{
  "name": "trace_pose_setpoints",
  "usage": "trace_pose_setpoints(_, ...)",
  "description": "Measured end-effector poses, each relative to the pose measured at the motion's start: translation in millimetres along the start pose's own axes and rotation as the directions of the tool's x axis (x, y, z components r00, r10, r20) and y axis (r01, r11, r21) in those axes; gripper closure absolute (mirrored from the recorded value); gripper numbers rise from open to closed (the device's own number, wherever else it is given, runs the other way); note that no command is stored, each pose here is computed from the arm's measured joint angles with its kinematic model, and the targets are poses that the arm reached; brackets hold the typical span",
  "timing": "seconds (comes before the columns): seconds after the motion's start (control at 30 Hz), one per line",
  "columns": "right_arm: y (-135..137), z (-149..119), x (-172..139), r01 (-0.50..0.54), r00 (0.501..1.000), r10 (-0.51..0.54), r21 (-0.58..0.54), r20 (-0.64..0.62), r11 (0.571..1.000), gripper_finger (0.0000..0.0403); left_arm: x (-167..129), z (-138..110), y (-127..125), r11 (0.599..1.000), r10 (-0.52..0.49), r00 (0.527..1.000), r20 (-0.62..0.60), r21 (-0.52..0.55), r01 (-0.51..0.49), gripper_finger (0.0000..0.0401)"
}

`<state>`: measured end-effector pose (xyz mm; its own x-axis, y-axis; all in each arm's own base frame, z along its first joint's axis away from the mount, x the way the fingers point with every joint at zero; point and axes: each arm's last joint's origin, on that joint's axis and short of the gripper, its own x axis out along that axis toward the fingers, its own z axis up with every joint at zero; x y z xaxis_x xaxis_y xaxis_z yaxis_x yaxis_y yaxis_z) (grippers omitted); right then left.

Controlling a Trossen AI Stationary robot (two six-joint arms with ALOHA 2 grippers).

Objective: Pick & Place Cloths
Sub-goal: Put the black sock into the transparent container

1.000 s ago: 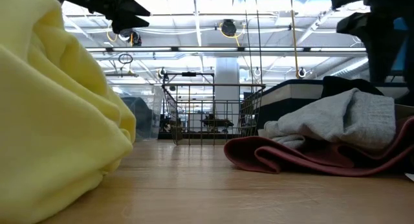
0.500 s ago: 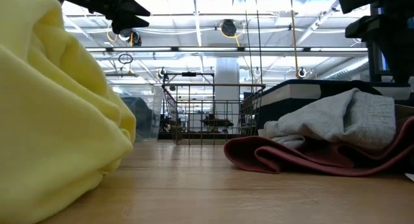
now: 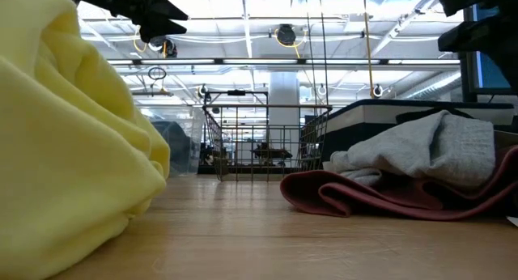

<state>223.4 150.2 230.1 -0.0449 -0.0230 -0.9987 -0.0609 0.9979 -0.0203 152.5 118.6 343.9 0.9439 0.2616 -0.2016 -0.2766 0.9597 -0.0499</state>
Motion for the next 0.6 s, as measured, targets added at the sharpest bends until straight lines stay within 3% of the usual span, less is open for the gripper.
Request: trace_pose_setpoints(0.6, -0.8, -3.1, -24.3, -0.131, 0.977, 0.127, 0.011, 0.171, 0.991, 0.0218, 0.0, -0.2, 0.1, 1.0, 0.001, 1.0, -0.002, -0.013, -0.001, 0.0174)
